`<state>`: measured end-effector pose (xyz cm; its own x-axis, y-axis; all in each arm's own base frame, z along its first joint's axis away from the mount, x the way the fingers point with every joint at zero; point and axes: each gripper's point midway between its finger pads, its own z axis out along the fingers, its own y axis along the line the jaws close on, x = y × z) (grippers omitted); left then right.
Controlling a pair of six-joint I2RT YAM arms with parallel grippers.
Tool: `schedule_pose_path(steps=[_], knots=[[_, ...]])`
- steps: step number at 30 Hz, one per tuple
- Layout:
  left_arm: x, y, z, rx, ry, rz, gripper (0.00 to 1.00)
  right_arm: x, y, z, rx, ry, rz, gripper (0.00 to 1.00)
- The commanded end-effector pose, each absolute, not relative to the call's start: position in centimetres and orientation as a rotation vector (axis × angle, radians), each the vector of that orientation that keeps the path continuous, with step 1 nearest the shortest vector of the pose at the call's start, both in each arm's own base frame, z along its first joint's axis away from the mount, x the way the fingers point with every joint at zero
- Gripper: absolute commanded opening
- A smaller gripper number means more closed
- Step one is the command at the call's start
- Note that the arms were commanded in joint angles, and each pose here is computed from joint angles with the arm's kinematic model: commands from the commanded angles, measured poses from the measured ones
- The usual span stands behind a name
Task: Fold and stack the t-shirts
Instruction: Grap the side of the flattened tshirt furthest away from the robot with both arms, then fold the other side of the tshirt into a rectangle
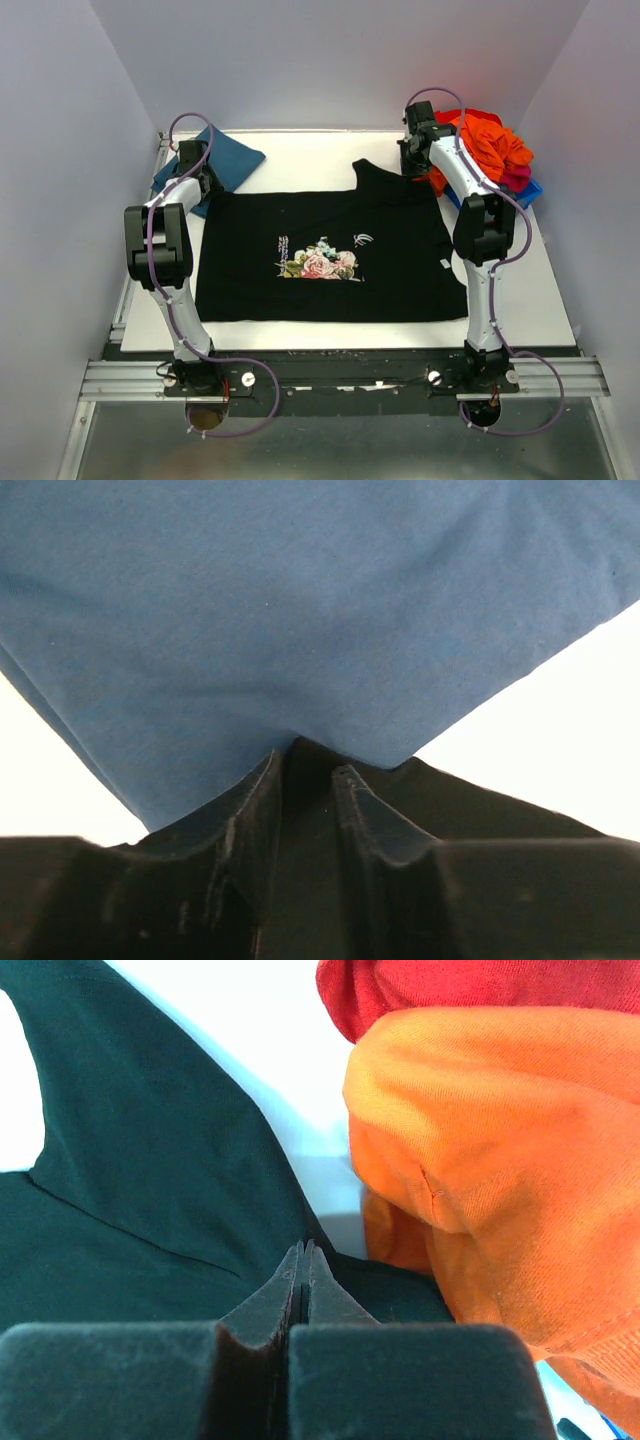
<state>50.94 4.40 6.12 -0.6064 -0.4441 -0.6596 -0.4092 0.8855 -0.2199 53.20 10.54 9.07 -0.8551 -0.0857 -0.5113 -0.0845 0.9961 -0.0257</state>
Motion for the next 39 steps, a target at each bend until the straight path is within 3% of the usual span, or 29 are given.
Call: schedule_pose_path(steps=[1,4,7,19,39], knots=[[51.2,4.0,5.9,-0.599,2.296,-0.099,0.37,53.5,11.0,11.2,-0.121,2.549,0.013,0.01],[51.3,3.9,6.0,-0.594,2.298,-0.101,0.24,53.6,11.1,11.5,-0.117,2.542,0.027,0.01],[51.6,4.3,7.0,-0.581,2.270,-0.082,0.01,53.6,11.2,12.0,-0.117,2.533,0.037,0.01],[50.1,4.7,11.0,-0.552,2.118,-0.061,0.00,52.1,11.2,14.6,-0.065,2.503,0.071,0.01],[46.3,5.0,11.8,-0.574,2.019,-0.016,0.00,45.3,10.1,15.2,0.056,2.544,0.102,0.01]])
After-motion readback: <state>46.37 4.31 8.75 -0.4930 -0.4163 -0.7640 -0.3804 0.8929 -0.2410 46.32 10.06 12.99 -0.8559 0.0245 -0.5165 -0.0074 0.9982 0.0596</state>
